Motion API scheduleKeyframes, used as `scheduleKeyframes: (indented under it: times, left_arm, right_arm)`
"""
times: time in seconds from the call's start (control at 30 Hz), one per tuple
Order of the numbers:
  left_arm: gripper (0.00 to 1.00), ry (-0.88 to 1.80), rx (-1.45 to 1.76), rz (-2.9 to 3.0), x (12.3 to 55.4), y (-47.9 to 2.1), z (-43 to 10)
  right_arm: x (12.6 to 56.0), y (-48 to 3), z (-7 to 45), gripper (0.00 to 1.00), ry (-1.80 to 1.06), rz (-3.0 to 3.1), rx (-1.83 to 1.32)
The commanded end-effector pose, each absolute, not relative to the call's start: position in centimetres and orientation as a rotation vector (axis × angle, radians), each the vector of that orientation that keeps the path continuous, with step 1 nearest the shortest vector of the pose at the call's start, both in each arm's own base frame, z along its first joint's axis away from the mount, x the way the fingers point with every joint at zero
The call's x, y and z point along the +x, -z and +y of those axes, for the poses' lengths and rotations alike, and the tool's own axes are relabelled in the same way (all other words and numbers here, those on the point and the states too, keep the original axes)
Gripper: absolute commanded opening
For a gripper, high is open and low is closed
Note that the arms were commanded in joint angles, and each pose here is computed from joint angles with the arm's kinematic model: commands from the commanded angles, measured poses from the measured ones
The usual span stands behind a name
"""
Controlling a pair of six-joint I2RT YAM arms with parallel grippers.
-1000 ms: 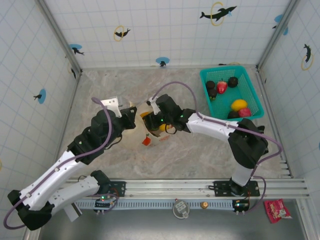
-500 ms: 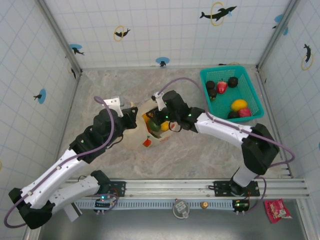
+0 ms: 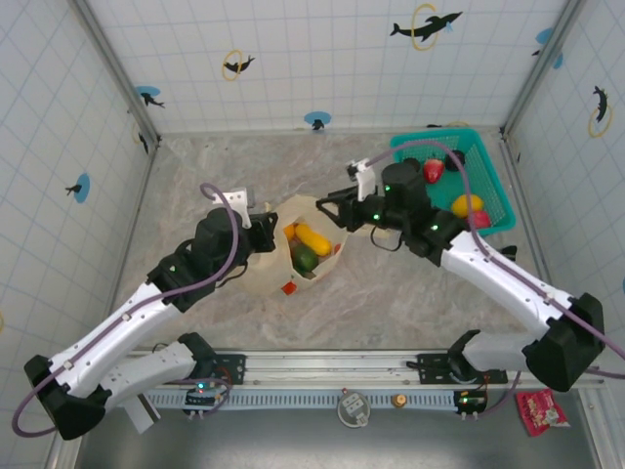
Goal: Place the fake fruits into the plastic bag and tie a complex knot
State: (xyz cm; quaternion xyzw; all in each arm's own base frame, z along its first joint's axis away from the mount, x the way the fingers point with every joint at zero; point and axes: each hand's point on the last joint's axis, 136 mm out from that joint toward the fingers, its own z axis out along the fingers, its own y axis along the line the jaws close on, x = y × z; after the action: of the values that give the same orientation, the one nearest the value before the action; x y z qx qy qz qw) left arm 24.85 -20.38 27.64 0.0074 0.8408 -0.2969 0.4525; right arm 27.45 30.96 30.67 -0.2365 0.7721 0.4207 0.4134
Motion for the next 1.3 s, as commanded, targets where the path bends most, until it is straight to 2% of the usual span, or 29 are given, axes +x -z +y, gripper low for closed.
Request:
scheduleKeyframes:
  times: [0.0, 0.13, 0.23, 0.3, 0.43, 0.53, 0.67, 0.97, 1.27]
  left_arm:
    - [0.00, 0.734, 0.037, 2.040, 25.2, -28.9, -20.6]
    - [0.00, 0.735, 0.040, 2.043, 25.3, -28.9, -20.7]
    - [0.00, 0.735, 0.045, 2.039, 25.4, -29.0, -20.8]
    - [0.00, 0.736, 0.053, 2.035, 25.5, -29.1, -21.0]
    - [0.00, 0.739, 0.071, 2.034, 25.5, -29.2, -21.3]
    - [0.00, 0.756, 0.097, 2.041, 25.5, -29.0, -21.8]
    - [0.00, 0.766, 0.132, 2.050, 25.4, -28.6, -22.4]
    - [0.00, 0.786, 0.168, 2.048, 25.1, -29.3, -22.8]
    - [0.00, 0.752, 0.156, 2.064, 25.2, -28.7, -22.4]
  right_arm:
    - [27.7, -32.6, 28.3, 0.50, -1.167, 1.900, -0.526]
    - [29.8, -33.6, 24.4, 0.52, -1.200, 1.859, -0.399]
    - [32.7, -32.8, 20.6, 0.49, -1.140, 1.883, -0.227]
    - [35.0, -31.0, 17.4, 0.47, -1.031, 1.956, -0.071]
    - [38.2, -25.4, 8.5, 0.46, -0.547, 2.156, 0.304]
    - [39.1, -22.7, 6.1, 0.49, -0.460, 2.233, 0.395]
    - [40.8, -19.4, 5.6, 0.53, -0.427, 2.305, 0.394]
    - [46.3, -13.3, 5.1, 0.71, -0.378, 2.438, 0.375]
    - [50.7, -9.6, 5.6, 0.71, -0.384, 2.522, 0.348]
